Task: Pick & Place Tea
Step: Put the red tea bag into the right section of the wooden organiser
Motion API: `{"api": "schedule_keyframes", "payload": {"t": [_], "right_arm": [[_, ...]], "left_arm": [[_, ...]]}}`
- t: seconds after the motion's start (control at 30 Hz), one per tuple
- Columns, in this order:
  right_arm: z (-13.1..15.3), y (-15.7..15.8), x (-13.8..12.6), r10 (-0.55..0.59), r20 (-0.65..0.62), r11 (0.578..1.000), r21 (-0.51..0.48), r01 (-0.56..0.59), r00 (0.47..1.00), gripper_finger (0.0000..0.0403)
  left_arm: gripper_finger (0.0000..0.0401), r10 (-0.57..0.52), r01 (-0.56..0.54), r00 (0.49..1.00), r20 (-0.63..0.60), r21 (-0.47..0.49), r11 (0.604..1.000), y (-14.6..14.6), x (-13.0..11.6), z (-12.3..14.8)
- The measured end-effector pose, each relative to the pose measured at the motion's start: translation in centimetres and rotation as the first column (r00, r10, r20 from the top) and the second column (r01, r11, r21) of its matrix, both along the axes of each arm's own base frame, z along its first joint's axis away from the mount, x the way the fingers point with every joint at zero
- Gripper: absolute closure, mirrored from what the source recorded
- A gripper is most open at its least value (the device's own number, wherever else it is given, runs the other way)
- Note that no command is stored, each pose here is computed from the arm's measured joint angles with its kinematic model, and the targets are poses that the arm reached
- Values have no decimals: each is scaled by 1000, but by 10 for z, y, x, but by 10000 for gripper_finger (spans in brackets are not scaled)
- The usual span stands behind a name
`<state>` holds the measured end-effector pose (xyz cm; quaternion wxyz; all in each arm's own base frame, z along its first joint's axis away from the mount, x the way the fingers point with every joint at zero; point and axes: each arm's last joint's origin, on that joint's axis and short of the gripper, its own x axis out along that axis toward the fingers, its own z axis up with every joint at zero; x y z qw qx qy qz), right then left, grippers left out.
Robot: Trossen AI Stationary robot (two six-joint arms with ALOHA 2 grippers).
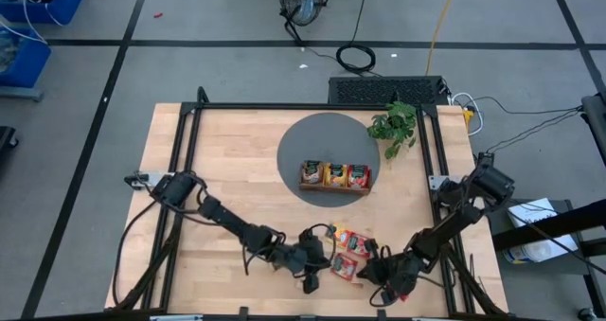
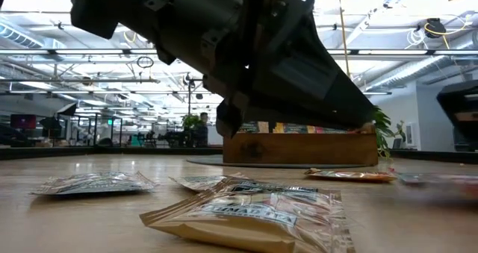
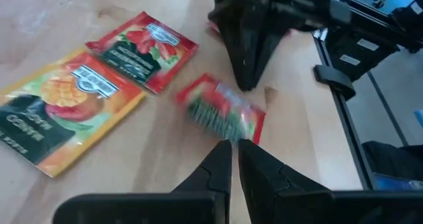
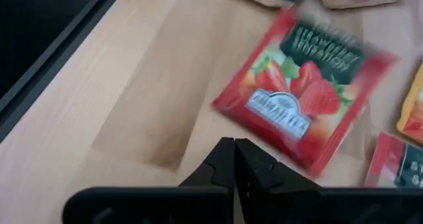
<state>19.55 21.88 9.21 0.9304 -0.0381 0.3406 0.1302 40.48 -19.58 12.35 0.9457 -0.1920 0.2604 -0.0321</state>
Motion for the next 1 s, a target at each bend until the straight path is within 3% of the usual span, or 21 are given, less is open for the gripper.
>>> {"api": "schedule_keyframes", "payload": {"t": [0.3,0.6,1.0], "right_arm": [[-7,-2,3,-19,-23,1000,5,19,1000,403],[18,12,9,97,135,995,-20,-96,986,403],[-6,-6,26,-8,63,997,-72,12,998,403]], "left_arm": [[368,22,-22,1000,-8,-20,1000,4,1,0],[368,10,-11,1000,-30,-19,1000,4,1,-2],[368,23,-24,996,-83,-18,1000,4,-2,-7]]}}
